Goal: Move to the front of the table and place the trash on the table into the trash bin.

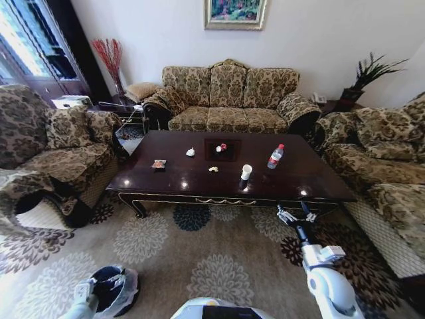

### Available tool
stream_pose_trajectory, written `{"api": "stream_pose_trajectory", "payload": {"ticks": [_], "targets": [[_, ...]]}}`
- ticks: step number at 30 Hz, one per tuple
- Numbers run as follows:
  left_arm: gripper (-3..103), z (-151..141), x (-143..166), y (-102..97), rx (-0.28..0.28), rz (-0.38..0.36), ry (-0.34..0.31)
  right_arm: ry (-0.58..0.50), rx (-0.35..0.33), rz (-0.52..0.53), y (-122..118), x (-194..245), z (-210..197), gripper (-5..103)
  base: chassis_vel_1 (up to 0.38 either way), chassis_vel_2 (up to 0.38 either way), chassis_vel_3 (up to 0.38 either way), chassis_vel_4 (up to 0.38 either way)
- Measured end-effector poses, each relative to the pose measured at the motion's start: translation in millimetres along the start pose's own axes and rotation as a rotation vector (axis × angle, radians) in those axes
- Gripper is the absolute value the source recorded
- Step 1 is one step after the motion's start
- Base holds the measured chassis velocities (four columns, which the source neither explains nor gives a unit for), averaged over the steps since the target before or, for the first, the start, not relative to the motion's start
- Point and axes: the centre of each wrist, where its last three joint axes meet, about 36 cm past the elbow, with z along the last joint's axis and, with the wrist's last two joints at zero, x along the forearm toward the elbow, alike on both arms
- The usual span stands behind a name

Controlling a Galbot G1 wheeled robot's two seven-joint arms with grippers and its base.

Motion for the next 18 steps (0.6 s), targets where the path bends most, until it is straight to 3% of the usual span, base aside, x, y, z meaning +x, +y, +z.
{"api": "stream_pose_trajectory", "payload": {"ticks": [10, 18], "targets": [[100, -0.9, -0.5, -8.5, 0.014, 0.004, -0.015, -0.001, 0.007, -0.022, 3.5, -0.9, -4.1, 100, 0.064, 0.056, -0.061, -0.063], [100, 7.9, -7.3, -1.9, 0.002, -0.014, 0.011, 0.003, 0.001, -0.020, 4.4, 2.7, -3.7, 100, 0.219, 0.223, -0.219, -0.223]]}}
